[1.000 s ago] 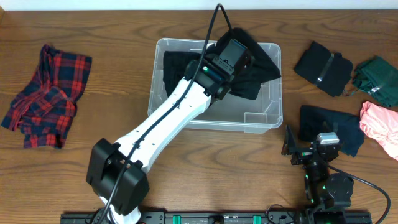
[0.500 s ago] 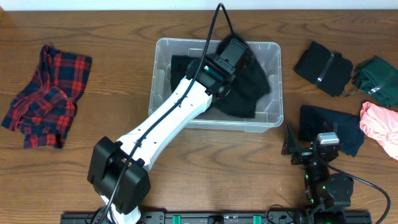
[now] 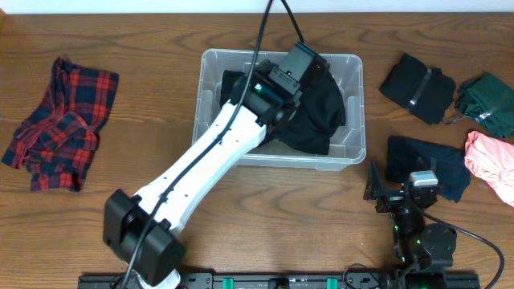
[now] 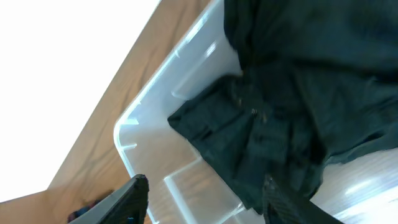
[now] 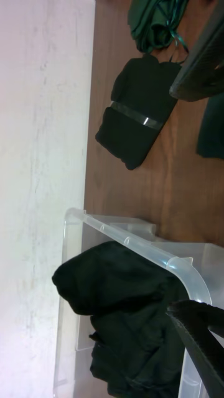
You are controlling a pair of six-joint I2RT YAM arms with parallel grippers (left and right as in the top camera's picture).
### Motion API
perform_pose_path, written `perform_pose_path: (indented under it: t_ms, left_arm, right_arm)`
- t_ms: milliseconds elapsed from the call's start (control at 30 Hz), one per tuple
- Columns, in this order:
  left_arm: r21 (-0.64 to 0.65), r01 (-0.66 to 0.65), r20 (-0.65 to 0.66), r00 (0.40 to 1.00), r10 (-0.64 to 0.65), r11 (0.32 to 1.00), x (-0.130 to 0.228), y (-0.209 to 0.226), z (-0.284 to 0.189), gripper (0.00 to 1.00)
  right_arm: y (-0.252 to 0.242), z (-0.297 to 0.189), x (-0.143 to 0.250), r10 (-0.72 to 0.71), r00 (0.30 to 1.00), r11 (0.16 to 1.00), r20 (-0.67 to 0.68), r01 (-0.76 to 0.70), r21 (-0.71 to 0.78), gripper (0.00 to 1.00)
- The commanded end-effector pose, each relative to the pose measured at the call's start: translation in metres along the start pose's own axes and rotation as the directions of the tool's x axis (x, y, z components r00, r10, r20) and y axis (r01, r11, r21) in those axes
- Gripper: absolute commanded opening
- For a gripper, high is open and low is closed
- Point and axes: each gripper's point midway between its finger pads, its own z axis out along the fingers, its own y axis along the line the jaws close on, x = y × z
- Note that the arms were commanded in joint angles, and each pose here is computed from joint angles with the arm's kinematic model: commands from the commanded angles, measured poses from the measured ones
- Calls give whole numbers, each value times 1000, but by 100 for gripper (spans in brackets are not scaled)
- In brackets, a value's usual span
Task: Pack container
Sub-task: 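Lift the black garment and carry it over the clear bin, then lower the black garment into the bin and open the left gripper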
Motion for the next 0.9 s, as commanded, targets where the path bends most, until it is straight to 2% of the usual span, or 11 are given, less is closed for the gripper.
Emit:
perform_pose_path:
  t_ms: [0, 300, 667, 867]
  left_arm:
    - [106, 47, 124, 990, -60, 993, -26, -6, -20, 56]
    - [200, 87, 315, 937, -148, 976, -88, -27, 5, 56]
    - [257, 155, 356, 902, -242, 954, -108, -31, 51, 56]
    - [281, 153, 326, 913, -244, 947, -104, -44, 83, 56]
  right_arm:
    - [0, 0, 1, -11, 1000, 1000, 0, 11, 2, 99]
    - [0, 0, 1, -11, 1000, 1000, 0, 11, 2, 99]
    - [0, 0, 1, -11, 1000, 1000, 0, 11, 2, 99]
    - [0, 0, 1, -11, 1000, 1000, 0, 11, 2, 99]
